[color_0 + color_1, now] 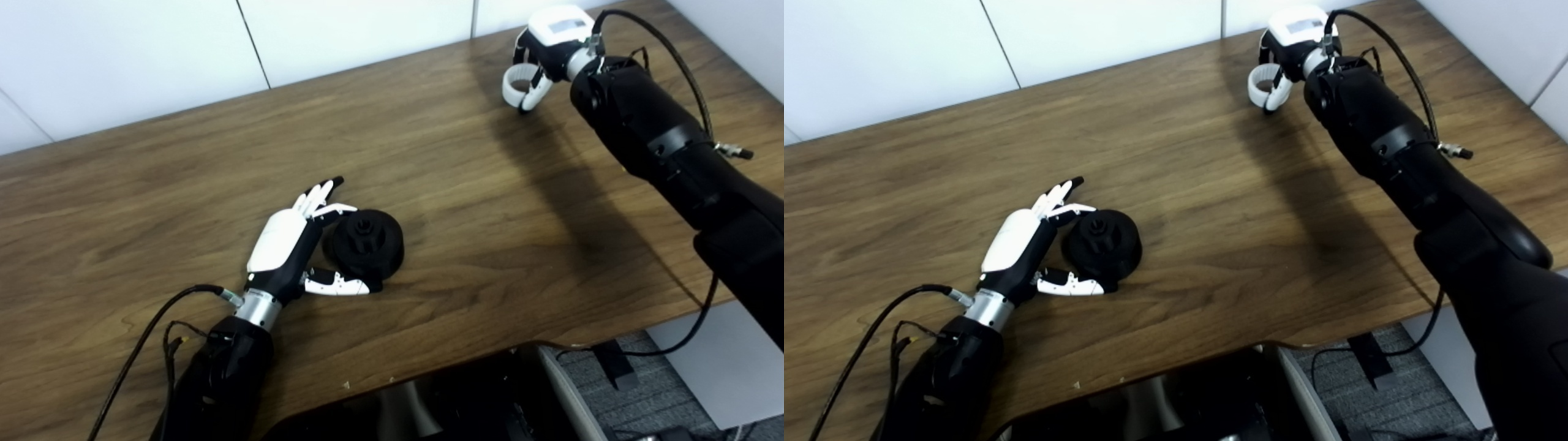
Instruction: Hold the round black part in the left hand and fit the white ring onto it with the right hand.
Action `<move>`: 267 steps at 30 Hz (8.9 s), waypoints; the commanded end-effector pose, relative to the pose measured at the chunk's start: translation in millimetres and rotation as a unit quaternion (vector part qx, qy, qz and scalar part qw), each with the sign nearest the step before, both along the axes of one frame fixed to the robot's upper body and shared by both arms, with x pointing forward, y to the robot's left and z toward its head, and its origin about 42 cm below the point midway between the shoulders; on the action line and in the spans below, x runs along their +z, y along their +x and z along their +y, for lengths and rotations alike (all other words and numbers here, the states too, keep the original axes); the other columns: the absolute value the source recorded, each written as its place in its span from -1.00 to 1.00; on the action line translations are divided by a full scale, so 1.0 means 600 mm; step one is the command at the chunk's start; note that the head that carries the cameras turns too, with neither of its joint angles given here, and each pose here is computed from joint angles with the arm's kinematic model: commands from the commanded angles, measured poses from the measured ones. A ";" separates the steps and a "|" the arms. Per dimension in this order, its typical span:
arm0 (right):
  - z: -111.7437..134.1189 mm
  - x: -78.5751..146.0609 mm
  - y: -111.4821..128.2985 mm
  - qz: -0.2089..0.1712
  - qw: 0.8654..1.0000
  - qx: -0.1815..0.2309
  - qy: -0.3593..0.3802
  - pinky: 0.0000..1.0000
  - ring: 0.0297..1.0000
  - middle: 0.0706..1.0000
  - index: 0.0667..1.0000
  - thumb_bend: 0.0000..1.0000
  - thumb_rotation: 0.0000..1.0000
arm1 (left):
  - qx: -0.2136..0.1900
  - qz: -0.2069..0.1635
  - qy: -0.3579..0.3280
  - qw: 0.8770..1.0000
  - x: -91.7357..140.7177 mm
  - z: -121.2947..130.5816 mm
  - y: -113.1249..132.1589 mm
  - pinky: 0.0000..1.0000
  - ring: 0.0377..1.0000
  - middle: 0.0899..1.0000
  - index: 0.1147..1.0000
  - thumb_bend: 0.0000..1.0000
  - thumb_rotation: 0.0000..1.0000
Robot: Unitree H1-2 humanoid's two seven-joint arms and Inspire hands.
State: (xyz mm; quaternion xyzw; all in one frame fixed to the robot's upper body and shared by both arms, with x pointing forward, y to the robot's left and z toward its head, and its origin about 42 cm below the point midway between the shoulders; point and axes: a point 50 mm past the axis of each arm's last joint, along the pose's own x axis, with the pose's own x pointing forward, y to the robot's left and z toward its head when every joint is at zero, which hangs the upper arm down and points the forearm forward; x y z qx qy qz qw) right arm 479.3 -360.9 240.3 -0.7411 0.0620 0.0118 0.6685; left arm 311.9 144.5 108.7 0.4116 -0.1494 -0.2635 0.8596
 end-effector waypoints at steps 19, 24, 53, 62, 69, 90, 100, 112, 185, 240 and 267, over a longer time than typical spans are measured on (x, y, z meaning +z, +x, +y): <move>-0.015 0.168 -0.012 -0.141 0.989 0.033 -0.033 1.00 0.45 0.09 -0.08 0.03 -0.68 | -0.022 0.039 0.063 0.997 -0.043 0.010 -0.023 1.00 1.00 1.00 0.17 1.00 -0.32; -0.012 0.180 -0.017 -0.152 0.987 0.040 -0.033 1.00 0.43 0.08 -0.08 0.03 -0.68 | -0.022 0.039 0.065 0.997 -0.041 0.008 -0.022 1.00 1.00 1.00 0.18 1.00 -0.33; -0.047 0.168 -0.025 -0.140 0.987 0.066 -0.035 1.00 0.47 0.14 -0.08 0.03 -0.67 | -0.017 0.037 0.055 0.998 -0.047 -0.040 -0.017 1.00 1.00 1.00 0.16 1.00 -0.26; -0.015 0.171 -0.062 -0.171 0.980 0.096 -0.027 1.00 0.41 0.08 -0.08 0.03 -0.67 | -0.016 0.036 0.060 0.997 -0.047 -0.037 -0.017 1.00 1.00 1.00 0.16 1.00 -0.26; 0.001 0.169 -0.108 -0.201 0.972 0.119 0.002 1.00 0.41 0.03 -0.08 0.03 -0.67 | -0.018 0.035 0.054 0.998 -0.047 -0.035 -0.016 1.00 1.00 1.00 0.16 1.00 -0.30; 0.046 0.135 -0.221 -0.245 0.954 0.158 0.072 0.98 0.40 0.03 -0.08 0.04 -0.68 | -0.018 0.033 0.056 0.998 -0.047 -0.037 -0.014 1.00 1.00 1.00 0.16 1.00 -0.25; 0.078 0.129 -0.245 -0.232 0.950 0.192 0.082 0.98 0.40 0.04 -0.08 0.03 -0.67 | -0.019 0.032 0.059 0.998 -0.046 -0.039 -0.012 1.00 1.00 1.00 0.17 1.00 -0.23; 0.126 0.119 -0.271 -0.201 0.949 0.223 0.098 0.97 0.42 0.07 -0.08 0.03 -0.67 | -0.017 0.031 0.058 0.998 -0.043 -0.042 -0.012 1.00 1.00 1.00 0.17 1.00 -0.27; 0.296 0.080 -0.307 -0.104 0.910 0.380 0.130 0.91 0.39 0.09 -0.08 0.02 -0.67 | -0.014 0.031 0.056 0.998 -0.038 -0.050 -0.009 1.00 1.00 1.00 0.17 1.00 -0.25; 0.329 0.018 -0.285 -0.047 0.908 0.396 0.128 0.87 0.46 0.34 -0.08 0.02 -0.67 | -0.013 0.029 0.058 0.998 -0.026 -0.057 -0.015 1.00 1.00 1.00 0.19 1.00 -0.32; 0.316 0.035 -0.291 -0.025 0.915 0.391 0.094 0.81 0.79 0.84 0.70 0.71 -0.07 | -0.013 0.028 0.054 0.998 -0.022 -0.054 -0.010 1.00 1.00 1.00 0.15 1.00 -0.36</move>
